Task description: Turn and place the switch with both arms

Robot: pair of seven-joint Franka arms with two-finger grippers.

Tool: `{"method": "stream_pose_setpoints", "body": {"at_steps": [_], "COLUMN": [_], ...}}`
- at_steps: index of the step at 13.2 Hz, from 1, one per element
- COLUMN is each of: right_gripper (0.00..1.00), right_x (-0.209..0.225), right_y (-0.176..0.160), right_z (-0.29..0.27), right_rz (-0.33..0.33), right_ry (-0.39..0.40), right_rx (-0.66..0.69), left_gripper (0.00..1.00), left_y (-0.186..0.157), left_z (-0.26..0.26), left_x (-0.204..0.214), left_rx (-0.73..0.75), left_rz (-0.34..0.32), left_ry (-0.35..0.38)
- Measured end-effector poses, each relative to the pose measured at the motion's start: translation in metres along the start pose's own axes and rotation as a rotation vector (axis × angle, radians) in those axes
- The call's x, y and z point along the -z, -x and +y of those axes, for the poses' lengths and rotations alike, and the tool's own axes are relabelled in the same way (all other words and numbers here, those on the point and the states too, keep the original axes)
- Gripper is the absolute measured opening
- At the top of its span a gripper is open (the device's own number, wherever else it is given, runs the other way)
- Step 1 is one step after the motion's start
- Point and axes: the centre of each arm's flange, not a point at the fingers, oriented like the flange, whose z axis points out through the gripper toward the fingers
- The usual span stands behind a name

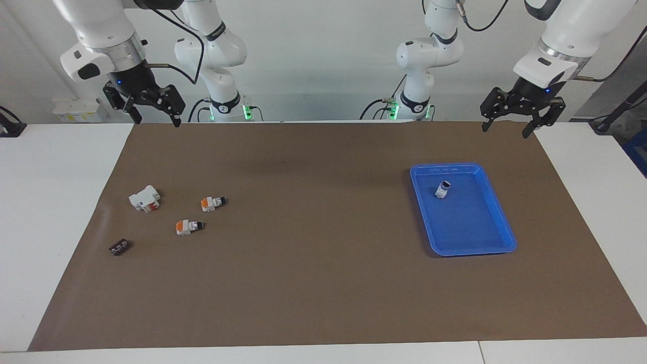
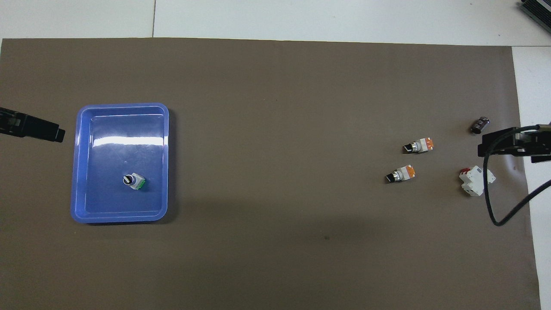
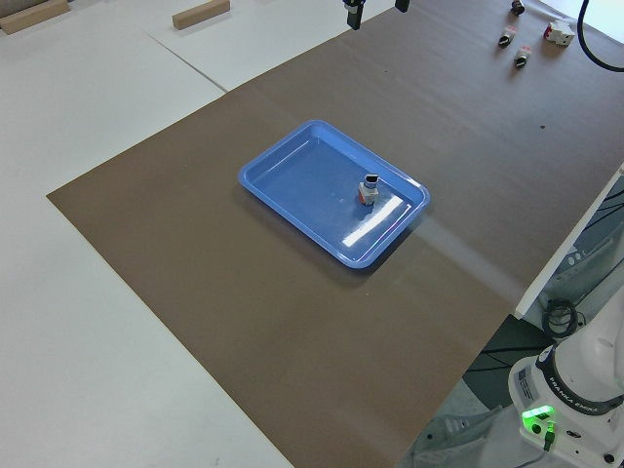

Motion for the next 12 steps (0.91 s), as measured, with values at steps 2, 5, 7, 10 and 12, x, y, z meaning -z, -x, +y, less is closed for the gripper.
{"method": "stream_pose_setpoints", "body": {"at_steps": [2, 5, 7, 10, 12], "right_gripper": [1.0, 1.0, 1.0, 1.0, 1.0], "right_x": [0.0, 0.0, 0.0, 0.0, 0.0], "right_y": [0.0, 0.0, 0.0, 0.0, 0.0], "right_z": [0.0, 0.0, 0.0, 0.0, 0.0], "right_rz": [0.0, 0.0, 0.0, 0.0, 0.0], "right_ry": [0.0, 0.0, 0.0, 0.0, 0.0], "right_rx": [0.0, 0.0, 0.0, 0.0, 0.0], "left_gripper": [1.0, 1.0, 1.0, 1.0, 1.0], "left_y": [0.008, 0.019, 0.021, 0.022, 0.023], "left_z": [0.014, 0.012, 0.006, 0.005, 0.007], "left_x": [0.011, 0.018, 0.014, 0.01, 0.01], "left_rx": [0.034, 0.068, 0.079, 0.081, 0.079], "left_rz": [-0.007, -0.015, -0.025, -0.042, -0.048], "left_ry": [-0.002, -0.007, -0.005, -0.003, -0.004]}}
